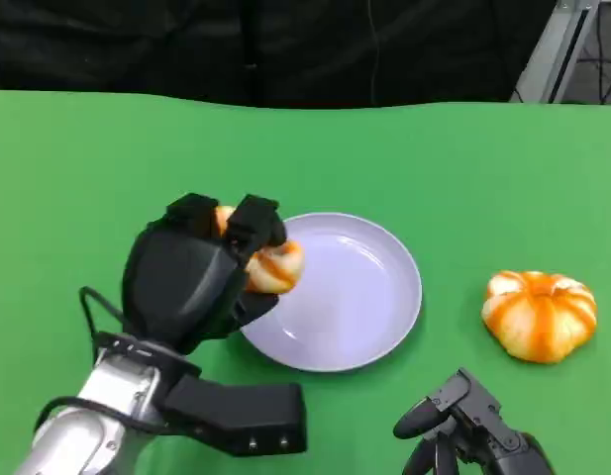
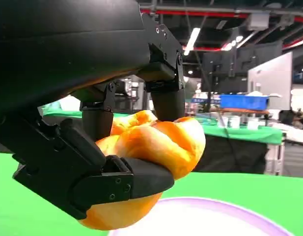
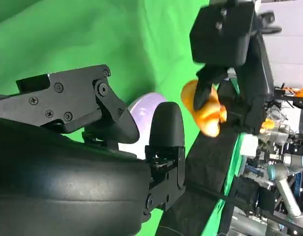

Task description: Grasp the bread from the table and place it into the plate.

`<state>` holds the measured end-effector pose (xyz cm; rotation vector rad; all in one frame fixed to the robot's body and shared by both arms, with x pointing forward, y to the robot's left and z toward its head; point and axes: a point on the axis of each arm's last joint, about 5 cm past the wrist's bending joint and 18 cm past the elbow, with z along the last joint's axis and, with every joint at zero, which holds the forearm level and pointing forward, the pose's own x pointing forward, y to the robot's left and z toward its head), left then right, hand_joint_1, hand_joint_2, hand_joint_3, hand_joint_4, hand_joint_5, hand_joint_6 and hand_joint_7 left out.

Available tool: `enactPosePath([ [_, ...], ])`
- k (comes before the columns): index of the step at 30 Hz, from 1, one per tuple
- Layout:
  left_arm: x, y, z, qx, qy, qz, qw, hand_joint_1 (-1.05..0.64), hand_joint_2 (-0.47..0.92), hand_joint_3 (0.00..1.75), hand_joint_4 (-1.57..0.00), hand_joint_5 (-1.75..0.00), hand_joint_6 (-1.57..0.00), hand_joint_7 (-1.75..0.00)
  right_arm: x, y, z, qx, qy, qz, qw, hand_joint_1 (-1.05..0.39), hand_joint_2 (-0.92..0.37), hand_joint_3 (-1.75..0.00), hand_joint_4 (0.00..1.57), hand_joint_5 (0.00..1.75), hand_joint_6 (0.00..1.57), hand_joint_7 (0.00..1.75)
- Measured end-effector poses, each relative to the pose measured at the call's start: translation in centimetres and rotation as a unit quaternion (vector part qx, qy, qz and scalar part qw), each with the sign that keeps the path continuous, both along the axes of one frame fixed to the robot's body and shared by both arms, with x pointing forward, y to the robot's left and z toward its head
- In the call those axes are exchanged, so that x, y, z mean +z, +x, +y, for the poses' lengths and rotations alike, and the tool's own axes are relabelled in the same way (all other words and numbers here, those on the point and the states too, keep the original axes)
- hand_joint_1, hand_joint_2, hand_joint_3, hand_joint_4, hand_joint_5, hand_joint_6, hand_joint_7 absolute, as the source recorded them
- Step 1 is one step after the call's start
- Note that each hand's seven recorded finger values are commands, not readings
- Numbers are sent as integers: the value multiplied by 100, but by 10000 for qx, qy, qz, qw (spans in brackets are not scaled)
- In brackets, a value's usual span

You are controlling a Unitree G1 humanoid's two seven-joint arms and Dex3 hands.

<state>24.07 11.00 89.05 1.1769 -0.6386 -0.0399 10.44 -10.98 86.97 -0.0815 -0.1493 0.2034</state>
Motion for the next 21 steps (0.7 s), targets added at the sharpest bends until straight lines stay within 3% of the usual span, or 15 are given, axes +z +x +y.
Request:
enactPosePath([
  [1,1,20,-34,-35,-8,19,10000,-30,47,106,-91,-175,-73,-149,0,-1,2,-1,-18,-4,10000,-4,-92,-118,38,175,15,175],
  [4,13,84,-142,-206,-39,108,9997,-30,46,108,-91,-175,-67,-168,1,-1,9,12,-27,-13,10000,-5,-92,-118,37,175,15,175],
  [8,22,150,-269,-436,-84,250,9987,-28,43,107,-91,-175,-67,-174,1,-24,18,19,-4,15,10000,-5,-92,-117,37,175,15,175],
  [11,26,220,-365,-564,-63,486,9972,-28,49,101,-85,-175,-65,-171,21,-50,28,21,32,-4,10000,-4,-92,-117,37,175,14,175],
  [13,28,247,-426,-622,-119,710,9955,-30,63,80,-70,-175,-66,-135,29,-64,32,23,49,-7,10000,-5,-92,-116,36,175,14,175],
  [14,28,253,-449,-655,-111,828,9944,-31,66,76,-68,-175,-66,-130,30,-69,33,24,54,-4,10000,-5,-92,-116,36,175,14,175],
  [15,27,255,-469,-686,-119,931,9932,-31,71,66,-54,-166,-56,-102,32,-74,34,23,57,-3,10000,-5,-92,-116,36,175,14,175],
  [16,36,258,-484,-732,-107,1085,9913,-31,77,50,-42,-154,-50,-72,34,-80,35,20,62,1,10000,-4,-92,-116,35,175,13,175],
  [17,49,265,-491,-782,-35,1290,9885,-33,79,38,-34,-131,-43,-53,37,-83,35,15,64,-3,10000,-4,-92,-116,35,175,13,175],
  [19,80,286,-493,-866,153,1755,9805,-39,85,19,-21,-100,-33,-28,51,-87,37,4,77,-33,10000,-4,-92,-116,34,175,13,175],
  [21,110,296,-491,-923,314,2050,9739,-43,87,9,-13,-84,-26,-19,61,-87,41,6,89,-54,9999,-4,-92,-116,34,175,12,175],
])
